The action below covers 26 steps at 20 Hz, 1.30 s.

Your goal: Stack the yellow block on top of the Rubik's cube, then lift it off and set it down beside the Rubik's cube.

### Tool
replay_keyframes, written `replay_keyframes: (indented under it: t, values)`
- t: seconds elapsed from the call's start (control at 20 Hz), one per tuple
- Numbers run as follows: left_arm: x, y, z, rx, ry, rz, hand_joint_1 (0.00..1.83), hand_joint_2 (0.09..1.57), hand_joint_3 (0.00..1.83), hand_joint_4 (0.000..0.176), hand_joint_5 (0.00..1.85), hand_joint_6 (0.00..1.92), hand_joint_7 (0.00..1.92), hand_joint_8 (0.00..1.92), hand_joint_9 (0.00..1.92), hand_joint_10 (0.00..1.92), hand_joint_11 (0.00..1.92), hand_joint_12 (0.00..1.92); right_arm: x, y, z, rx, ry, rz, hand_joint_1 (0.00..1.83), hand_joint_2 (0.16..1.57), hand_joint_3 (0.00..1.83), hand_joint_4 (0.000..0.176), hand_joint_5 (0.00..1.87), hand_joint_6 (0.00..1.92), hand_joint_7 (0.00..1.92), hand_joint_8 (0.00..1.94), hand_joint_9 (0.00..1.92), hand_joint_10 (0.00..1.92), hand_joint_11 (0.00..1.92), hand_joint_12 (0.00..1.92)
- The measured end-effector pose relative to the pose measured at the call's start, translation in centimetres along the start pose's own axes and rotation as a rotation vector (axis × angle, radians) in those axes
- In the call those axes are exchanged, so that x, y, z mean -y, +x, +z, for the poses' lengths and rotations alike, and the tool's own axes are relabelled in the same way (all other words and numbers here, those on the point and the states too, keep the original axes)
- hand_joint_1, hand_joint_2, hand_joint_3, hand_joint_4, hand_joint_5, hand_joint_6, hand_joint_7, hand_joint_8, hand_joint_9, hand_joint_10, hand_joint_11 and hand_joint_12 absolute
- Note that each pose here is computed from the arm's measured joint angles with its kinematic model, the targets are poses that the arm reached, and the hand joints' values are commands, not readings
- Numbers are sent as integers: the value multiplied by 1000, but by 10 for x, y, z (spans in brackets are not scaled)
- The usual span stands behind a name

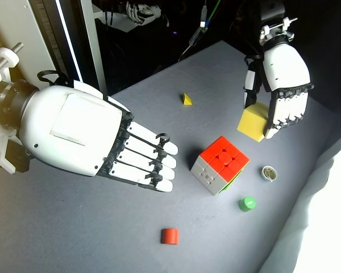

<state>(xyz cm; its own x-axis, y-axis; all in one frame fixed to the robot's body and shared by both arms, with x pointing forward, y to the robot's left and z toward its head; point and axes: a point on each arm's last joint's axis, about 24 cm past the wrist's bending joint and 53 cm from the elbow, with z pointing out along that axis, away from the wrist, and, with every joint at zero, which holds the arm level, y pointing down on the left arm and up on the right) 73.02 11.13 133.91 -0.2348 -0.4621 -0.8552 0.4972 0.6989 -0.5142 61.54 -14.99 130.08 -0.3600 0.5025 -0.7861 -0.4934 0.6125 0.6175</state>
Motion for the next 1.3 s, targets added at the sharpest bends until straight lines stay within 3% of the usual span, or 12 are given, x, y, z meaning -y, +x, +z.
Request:
replay_keyframes:
  t: [0.05, 0.25, 0.35, 0.6, 0.75, 0.8, 0.95, 1.05, 1.1, 1.15, 1.25, 1.3]
  values:
    - [7, 3, 4, -22, 25, 4, 1225, 1159, 0, 0, 949, 880, 866, 1372, 750, 1155, 542, 1405, 0, 0, 0, 0, 0, 0, 125, 1304, 1, 0, 141, 2, 130, 1, 81, 3, 0, 160]
    - [19, 3, 13, -47, 63, 11, 1228, 1158, 0, 0, 944, 883, 875, 1365, 754, 1161, 542, 1424, 0, 0, 0, 0, 0, 0, 137, 1290, 0, 0, 156, 7, 144, 5, 104, 8, 0, 241]
    - [27, 6, 16, -64, 84, 23, 1214, 1171, 4, 0, 907, 955, 854, 1385, 745, 1165, 540, 1423, 0, 0, 0, 0, 0, 0, 131, 1288, 0, 0, 144, 3, 143, 2, 91, 1, 0, 184]
    - [47, 12, 28, -85, 126, 25, 1230, 1147, 0, 0, 971, 850, 891, 1328, 777, 1119, 555, 1393, -2, -2, 0, 4, -5, 0, 135, 1290, 0, 0, 146, 3, 166, 5, 110, 6, 0, 240]
    - [59, 14, 33, -92, 150, 26, 1216, 1161, 4, 0, 929, 926, 868, 1353, 772, 1111, 555, 1406, -2, -2, 0, 4, -5, -1, 124, 1288, 0, 0, 141, 5, 161, 3, 108, 4, 0, 195]
    - [63, 15, 34, -93, 156, 27, 1220, 1157, 0, 0, 940, 905, 879, 1341, 777, 1120, 565, 1414, -2, -1, 0, 4, -6, 0, 88, 1300, 3, 0, 109, 3, 129, 2, 73, 2, 0, 95]
    - [73, 24, 40, -113, 176, 28, 1220, 1164, 1, 0, 934, 908, 859, 1373, 748, 1124, 529, 1408, -3, -1, 0, 3, -8, 0, 101, 1297, 0, 0, 120, 6, 131, 2, 74, 3, 0, 102]
    - [79, 28, 43, -123, 187, 31, 1225, 1162, 2, 0, 939, 891, 860, 1381, 756, 1137, 548, 1413, -3, -1, 0, 3, -8, 0, 134, 1286, 0, 0, 179, 13, 200, 10, 137, 17, 0, 298]
    - [80, 29, 45, -125, 190, 36, 1227, 1154, 0, 0, 959, 866, 877, 1354, 771, 1142, 569, 1407, -3, -1, 0, 3, -8, 0, 123, 1284, 0, 0, 179, 10, 202, 7, 133, 13, 0, 316]
    - [83, 30, 48, -127, 193, 37, 1231, 1148, 0, 0, 973, 841, 887, 1339, 779, 1139, 566, 1415, -3, -1, 0, 3, -8, 0, 102, 1293, 2, 0, 145, 8, 154, 8, 85, 10, 0, 176]
    - [86, 31, 52, -128, 196, 40, 1238, 1135, 0, 0, 1006, 788, 911, 1304, 789, 1127, 576, 1407, -3, 0, 0, 2, -8, 0, 106, 1288, 0, 0, 159, 6, 167, 5, 109, 15, 0, 247]
    - [89, 34, 54, -129, 199, 46, 1231, 1145, 3, 0, 961, 858, 899, 1324, 779, 1138, 556, 1425, -3, 0, 0, 3, -8, 0, 118, 1286, 0, 0, 172, 7, 178, 5, 120, 15, 0, 291]
